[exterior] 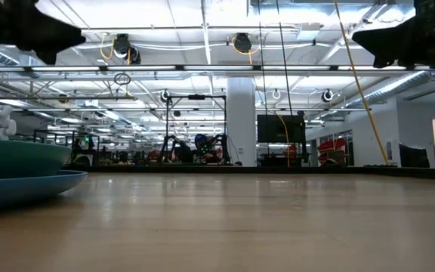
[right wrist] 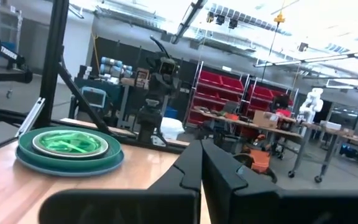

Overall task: Stack plastic plates
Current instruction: Return to Home Position

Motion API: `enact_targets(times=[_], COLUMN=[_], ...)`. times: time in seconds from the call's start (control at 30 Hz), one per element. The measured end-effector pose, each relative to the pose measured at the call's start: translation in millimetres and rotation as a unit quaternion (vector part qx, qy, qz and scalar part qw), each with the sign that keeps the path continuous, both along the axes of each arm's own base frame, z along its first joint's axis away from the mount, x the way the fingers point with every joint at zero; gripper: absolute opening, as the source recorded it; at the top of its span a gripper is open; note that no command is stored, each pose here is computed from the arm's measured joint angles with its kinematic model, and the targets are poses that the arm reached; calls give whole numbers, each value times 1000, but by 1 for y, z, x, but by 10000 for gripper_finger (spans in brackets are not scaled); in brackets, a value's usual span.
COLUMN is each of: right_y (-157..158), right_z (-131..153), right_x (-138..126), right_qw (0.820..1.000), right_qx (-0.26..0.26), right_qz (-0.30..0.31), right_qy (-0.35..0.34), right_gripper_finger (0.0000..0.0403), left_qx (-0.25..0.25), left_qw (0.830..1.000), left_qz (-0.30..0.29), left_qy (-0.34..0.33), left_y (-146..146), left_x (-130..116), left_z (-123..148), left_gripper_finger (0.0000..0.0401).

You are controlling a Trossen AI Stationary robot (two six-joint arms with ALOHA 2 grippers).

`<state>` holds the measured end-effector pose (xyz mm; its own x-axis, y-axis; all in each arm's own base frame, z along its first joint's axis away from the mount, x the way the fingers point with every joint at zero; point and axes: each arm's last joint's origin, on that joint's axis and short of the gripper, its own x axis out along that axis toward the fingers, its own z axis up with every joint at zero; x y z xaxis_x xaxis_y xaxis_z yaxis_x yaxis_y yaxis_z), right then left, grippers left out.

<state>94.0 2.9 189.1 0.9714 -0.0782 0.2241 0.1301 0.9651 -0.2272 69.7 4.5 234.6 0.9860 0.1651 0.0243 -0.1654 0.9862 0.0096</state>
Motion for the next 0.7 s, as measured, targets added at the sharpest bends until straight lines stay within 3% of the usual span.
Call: enact_targets(times=[0.17,0.27,0.43,0.57,0.7], right_y=[0,1,4,8,6], right_z=[-1,-1,3,8,13], right_x=[0,0,-1,-3,-4], right_qw=[1000,1000,997,990,992], right_qx=[-1,-3,-14,-29,-30], right_qz=[8,17,72,132,102], right_qy=[4,4,-16,-44,-72], right_gripper_finger=[0,0,0,0,0], left_qx=[-8,2,6,-2,10], left_qw=[1000,1000,1000,999,998], left_qz=[1,-2,-4,-6,7], left_qy=[17,-7,-22,-44,-55], left_y=[0,0,-1,-1,0], left_x=[7,12,26,27,26], left_z=[-12,-21,-60,-56,-54], left_gripper_finger=[126,126,126,126,126])
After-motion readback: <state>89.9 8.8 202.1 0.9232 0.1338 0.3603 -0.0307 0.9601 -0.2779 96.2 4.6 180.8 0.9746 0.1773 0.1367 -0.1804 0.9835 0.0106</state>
